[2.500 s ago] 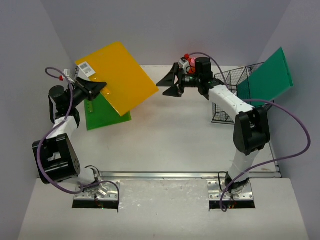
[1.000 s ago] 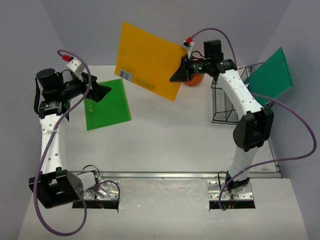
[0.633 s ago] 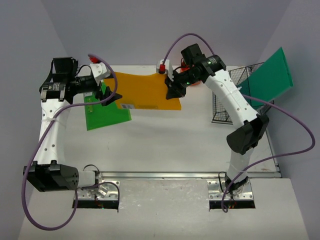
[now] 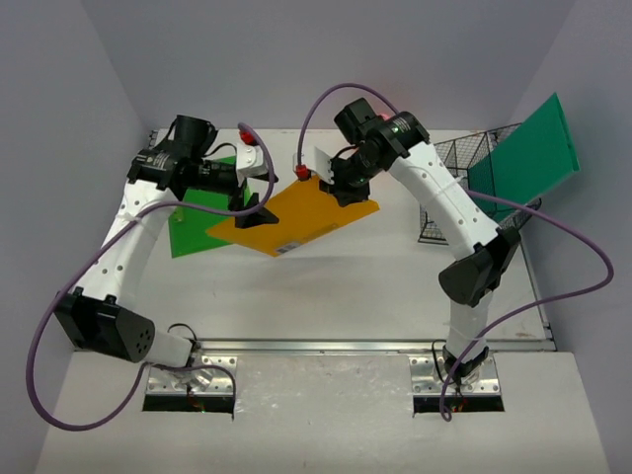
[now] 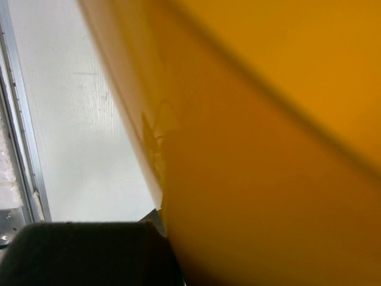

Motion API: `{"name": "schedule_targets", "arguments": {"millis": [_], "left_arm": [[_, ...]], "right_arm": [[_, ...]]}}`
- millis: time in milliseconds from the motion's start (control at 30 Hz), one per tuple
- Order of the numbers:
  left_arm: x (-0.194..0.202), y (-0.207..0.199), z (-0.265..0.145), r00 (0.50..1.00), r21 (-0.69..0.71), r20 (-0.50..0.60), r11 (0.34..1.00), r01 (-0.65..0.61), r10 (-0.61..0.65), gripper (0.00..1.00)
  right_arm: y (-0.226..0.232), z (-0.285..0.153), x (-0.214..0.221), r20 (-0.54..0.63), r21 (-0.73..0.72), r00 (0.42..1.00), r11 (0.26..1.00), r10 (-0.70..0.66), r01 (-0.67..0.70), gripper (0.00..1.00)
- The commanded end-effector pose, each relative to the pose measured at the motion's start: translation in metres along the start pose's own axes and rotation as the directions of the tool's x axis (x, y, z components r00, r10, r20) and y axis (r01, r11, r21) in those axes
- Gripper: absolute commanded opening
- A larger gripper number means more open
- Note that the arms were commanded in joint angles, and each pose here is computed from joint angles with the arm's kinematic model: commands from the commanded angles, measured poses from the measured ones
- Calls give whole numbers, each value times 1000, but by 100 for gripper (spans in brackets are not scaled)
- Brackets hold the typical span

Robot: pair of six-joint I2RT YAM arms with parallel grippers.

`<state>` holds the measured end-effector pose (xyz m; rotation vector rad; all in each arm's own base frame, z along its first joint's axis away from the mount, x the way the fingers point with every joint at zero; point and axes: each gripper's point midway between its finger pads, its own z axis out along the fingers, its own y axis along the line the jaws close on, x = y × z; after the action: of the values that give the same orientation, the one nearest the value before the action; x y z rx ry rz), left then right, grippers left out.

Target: Organize the desk

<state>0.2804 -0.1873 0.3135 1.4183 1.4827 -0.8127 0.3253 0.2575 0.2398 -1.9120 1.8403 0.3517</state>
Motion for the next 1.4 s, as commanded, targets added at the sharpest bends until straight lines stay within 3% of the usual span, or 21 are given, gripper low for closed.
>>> {"name": "schedule_targets", "arguments": {"millis": [0, 200, 333, 400, 433, 467, 533, 633, 667, 700, 767, 900, 1033, 1133, 1367], "left_arm": [[10, -11, 24, 1000, 86, -22, 996, 22, -21, 93], [34, 1, 40, 995, 69, -60, 994, 84, -80, 54], [43, 6, 48, 993, 40, -41, 993, 112, -110, 33], [44, 7, 51, 991, 35, -29, 991, 132, -131, 6], [43, 7, 51, 991, 36, -21, 990, 136, -136, 0], [42, 6, 52, 990, 40, -11, 989, 140, -139, 0], [44, 3, 53, 988, 40, 9, 987, 153, -154, 0], [43, 4, 47, 979, 15, 76, 981, 191, -191, 0], [37, 9, 40, 968, 2, 129, 976, 217, -216, 0], [31, 15, 31, 953, -4, 178, 969, 249, -244, 0], [29, 22, 15, 906, 26, 265, 942, 336, -331, 0], [22, 24, 6, 878, 73, 322, 933, 351, -355, 0], [13, 23, 4, 866, 90, 349, 932, 351, -359, 0], [11, 23, 3, 865, 88, 353, 933, 349, -357, 0], [0, 26, 0, 863, 83, 368, 936, 341, -347, 0]], "right_arm": [[7, -8, -4, -31, -9, 999, 999, -36, 36, 0], [10, -10, -8, -30, -3, 999, 1000, -24, 24, 0], [10, -13, -14, -6, 7, 1000, 1000, -7, 7, 0], [10, -14, -16, 4, 10, 1000, 1000, 1, -1, 0], [10, -14, -16, 6, 13, 1000, 1000, 5, -5, 1], [9, -12, -15, 5, 19, 1000, 1000, 15, -15, 12], [4, -12, -13, 22, 57, 998, 997, 57, -58, 50], [-7, -19, -7, 73, 101, 986, 982, 150, -157, 89], [-10, -22, -6, 102, 101, 977, 975, 188, -198, 99], [-13, -26, -6, 132, 97, 968, 969, 213, -227, 99], [-26, -47, -7, 277, 41, 897, 929, 344, -369, 99], [-61, -99, 18, 538, -103, 653, 810, 534, -577, 99], [-62, -105, 45, 647, -254, 434, 713, 627, -653, 99], [-57, -100, 45, 678, -311, 375, 709, 632, -632, 99], [-52, -82, 38, 651, -515, 204, 623, 731, -589, 99]]}}
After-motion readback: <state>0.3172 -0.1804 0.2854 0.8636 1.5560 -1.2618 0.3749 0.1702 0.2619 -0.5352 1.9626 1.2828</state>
